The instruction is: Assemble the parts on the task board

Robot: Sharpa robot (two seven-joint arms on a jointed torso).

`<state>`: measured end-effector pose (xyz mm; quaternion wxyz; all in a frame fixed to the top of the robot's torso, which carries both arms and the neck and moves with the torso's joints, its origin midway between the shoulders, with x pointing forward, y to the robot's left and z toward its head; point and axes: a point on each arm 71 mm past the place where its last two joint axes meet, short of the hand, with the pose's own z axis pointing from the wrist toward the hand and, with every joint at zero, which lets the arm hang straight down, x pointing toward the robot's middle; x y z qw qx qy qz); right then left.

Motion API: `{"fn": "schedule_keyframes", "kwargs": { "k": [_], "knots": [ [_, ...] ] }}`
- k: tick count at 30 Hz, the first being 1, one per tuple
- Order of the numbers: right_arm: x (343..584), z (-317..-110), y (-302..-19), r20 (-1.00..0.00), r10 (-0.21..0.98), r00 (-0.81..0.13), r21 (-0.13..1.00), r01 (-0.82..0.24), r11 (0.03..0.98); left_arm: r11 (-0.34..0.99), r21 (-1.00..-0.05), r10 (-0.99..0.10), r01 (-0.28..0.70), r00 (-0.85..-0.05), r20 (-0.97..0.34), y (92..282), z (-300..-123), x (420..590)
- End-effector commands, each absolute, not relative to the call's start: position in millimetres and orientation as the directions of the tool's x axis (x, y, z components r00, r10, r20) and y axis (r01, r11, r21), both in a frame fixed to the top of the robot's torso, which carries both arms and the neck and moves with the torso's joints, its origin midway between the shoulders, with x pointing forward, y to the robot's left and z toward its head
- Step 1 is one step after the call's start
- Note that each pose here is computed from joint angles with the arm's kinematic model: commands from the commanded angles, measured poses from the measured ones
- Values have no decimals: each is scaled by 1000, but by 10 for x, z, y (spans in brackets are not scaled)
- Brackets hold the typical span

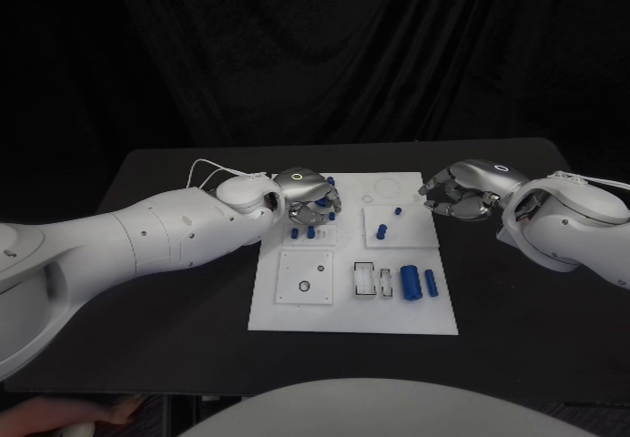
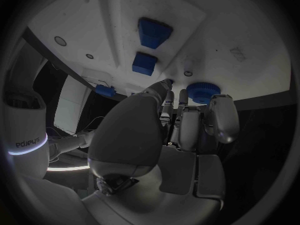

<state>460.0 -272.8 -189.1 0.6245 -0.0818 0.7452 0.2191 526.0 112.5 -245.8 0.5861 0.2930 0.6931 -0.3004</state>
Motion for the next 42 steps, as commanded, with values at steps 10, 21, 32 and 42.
{"fn": "schedule_keyframes", "kwargs": {
  "k": [10, 21, 32, 42],
  "knots": [
    [4599, -1906, -2727, -966, 148, -212, 222, -388, 894, 623, -74, 57, 779, -139, -989, 1051, -2446, 5261],
    [4600, -1908, -2726, -966, 147, -214, 222, -388, 895, 626, -73, 65, 776, -146, -987, 1044, -2459, 5278],
    [4604, -1910, -2727, -966, 145, -216, 221, -386, 896, 621, -78, 71, 780, -155, -985, 1035, -2468, 5267],
    [4606, -1911, -2720, -965, 145, -217, 221, -387, 895, 614, -84, 79, 784, -168, -983, 1018, -2479, 5256]
  ]
}}
